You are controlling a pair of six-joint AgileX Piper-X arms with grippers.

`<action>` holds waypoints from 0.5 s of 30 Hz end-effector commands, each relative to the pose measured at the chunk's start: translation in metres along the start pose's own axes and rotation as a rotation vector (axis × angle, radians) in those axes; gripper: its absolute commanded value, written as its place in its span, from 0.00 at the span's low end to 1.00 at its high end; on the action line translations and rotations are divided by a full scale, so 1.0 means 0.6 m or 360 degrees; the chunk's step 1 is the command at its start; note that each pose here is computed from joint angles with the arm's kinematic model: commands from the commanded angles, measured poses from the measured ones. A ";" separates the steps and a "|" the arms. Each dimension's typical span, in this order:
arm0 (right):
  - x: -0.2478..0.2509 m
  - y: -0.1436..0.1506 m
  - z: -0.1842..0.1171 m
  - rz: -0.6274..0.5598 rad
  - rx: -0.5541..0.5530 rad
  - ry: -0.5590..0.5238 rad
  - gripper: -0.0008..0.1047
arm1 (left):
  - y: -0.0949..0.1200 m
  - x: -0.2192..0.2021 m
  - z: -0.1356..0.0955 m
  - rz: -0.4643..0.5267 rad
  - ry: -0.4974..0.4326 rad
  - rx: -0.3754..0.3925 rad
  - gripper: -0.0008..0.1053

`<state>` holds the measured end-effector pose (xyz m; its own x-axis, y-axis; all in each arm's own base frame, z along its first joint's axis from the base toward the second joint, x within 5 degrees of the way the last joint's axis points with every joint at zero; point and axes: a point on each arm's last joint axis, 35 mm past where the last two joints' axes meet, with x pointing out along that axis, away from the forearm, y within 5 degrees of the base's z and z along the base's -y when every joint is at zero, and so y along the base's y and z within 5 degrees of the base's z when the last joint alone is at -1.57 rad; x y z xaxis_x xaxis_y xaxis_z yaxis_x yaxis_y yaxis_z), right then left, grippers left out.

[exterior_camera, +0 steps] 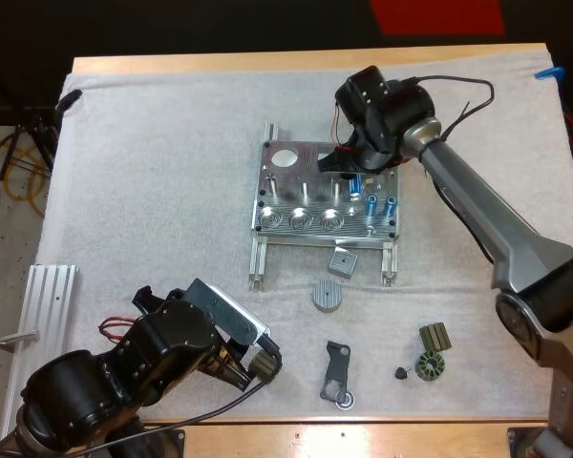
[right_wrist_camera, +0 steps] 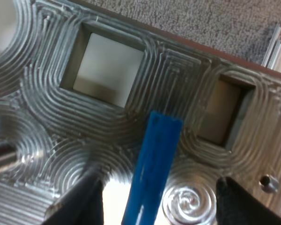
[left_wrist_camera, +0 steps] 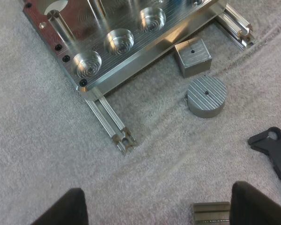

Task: Load cells from right to left

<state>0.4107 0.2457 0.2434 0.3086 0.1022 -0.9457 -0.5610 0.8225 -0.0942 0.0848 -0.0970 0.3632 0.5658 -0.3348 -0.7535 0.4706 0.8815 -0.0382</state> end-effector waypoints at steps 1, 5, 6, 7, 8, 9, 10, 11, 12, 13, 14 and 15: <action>0.006 -0.004 0.001 0.0012 0.0015 -0.0002 0.50 | 0.001 -0.002 0.001 0.0035 -0.0012 0.0006 0.60; 0.025 -0.002 0.002 0.0013 0.0014 0.0016 0.50 | 0.001 -0.002 0.001 0.0035 -0.0012 0.0006 0.60; 0.029 -0.002 0.002 0.0013 0.0013 0.0019 0.50 | 0.001 -0.002 0.001 0.0035 -0.0012 0.0006 0.60; 0.031 -0.002 0.002 0.0013 0.0013 0.0020 0.50 | 0.001 -0.002 0.001 0.0035 -0.0012 0.0006 0.60; 0.035 -0.002 0.002 0.0014 0.0013 0.0025 0.50 | 0.001 -0.002 0.001 0.0035 -0.0012 0.0006 0.60; 0.038 -0.002 0.001 0.0014 0.0012 0.0031 0.50 | 0.001 -0.002 0.001 0.0035 -0.0012 0.0006 0.60; 0.041 -0.001 0.001 0.0015 0.0012 0.0037 0.50 | 0.001 -0.002 0.001 0.0035 -0.0012 0.0006 0.60; 0.045 -0.001 0.001 0.0019 0.0012 0.0044 0.50 | 0.001 -0.002 0.001 0.0035 -0.0012 0.0006 0.60; 0.047 -0.001 0.000 0.0018 0.0011 0.0049 0.50 | 0.001 -0.002 0.001 0.0035 -0.0012 0.0006 0.60; 0.050 0.000 0.000 0.0019 0.0011 0.0054 0.50 | 0.001 -0.002 0.001 0.0035 -0.0012 0.0006 0.60; 0.050 0.000 0.000 0.0019 0.0011 0.0054 0.49 | 0.001 -0.002 0.001 0.0035 -0.0012 0.0006 0.60; 0.050 0.000 0.000 0.0019 0.0011 0.0054 0.45 | 0.001 -0.002 0.001 0.0035 -0.0012 0.0006 0.60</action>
<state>0.4188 0.2506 0.2118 0.2727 0.0822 -0.9586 -0.5648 0.8203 -0.0904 0.0848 -0.0970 0.3632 0.5658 -0.3348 -0.7535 0.4706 0.8815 -0.0382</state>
